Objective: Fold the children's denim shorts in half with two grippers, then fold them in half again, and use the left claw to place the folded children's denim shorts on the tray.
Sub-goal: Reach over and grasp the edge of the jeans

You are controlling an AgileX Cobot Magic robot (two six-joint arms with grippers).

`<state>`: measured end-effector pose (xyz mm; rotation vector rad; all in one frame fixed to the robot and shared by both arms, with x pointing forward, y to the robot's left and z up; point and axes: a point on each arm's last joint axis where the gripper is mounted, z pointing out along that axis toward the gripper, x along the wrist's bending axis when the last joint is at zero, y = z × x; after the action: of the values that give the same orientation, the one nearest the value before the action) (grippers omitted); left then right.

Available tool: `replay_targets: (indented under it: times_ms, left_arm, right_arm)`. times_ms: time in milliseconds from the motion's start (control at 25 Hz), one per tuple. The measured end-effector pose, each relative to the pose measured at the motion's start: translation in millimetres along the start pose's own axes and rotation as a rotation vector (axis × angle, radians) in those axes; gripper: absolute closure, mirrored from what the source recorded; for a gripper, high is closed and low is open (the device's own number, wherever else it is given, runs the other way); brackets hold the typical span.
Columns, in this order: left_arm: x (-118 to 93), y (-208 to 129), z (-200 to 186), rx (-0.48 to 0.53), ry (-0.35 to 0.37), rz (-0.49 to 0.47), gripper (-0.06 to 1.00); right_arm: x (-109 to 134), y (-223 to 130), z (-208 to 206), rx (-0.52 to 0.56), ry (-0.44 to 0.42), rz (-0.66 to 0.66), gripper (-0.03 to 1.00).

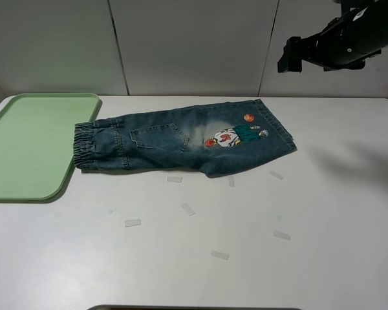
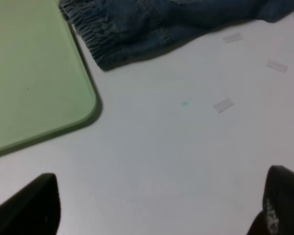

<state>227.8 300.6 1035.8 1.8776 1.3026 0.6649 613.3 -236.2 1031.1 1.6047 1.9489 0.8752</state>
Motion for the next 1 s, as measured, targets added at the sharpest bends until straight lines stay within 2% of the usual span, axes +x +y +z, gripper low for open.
replay_targets:
  times_ms: [160, 400, 720, 1000]
  left_arm:
    - [0, 0, 0, 0.0, 0.0, 0.0, 0.13]
    - [0, 0, 0, 0.0, 0.0, 0.0, 0.13]
    - [0, 0, 0, 0.0, 0.0, 0.0, 0.13]
    - [0, 0, 0, 0.0, 0.0, 0.0, 0.13]
  right_arm:
    - [-17, 8, 31, 0.122, 0.007, 0.016, 0.27]
    - [-33, -4, 84, 0.295, 0.024, 0.049, 0.27]
    - [-38, -20, 134, 0.373, 0.046, 0.034, 0.27]
    - [-40, -37, 155, 0.407, 0.047, 0.028, 0.27]
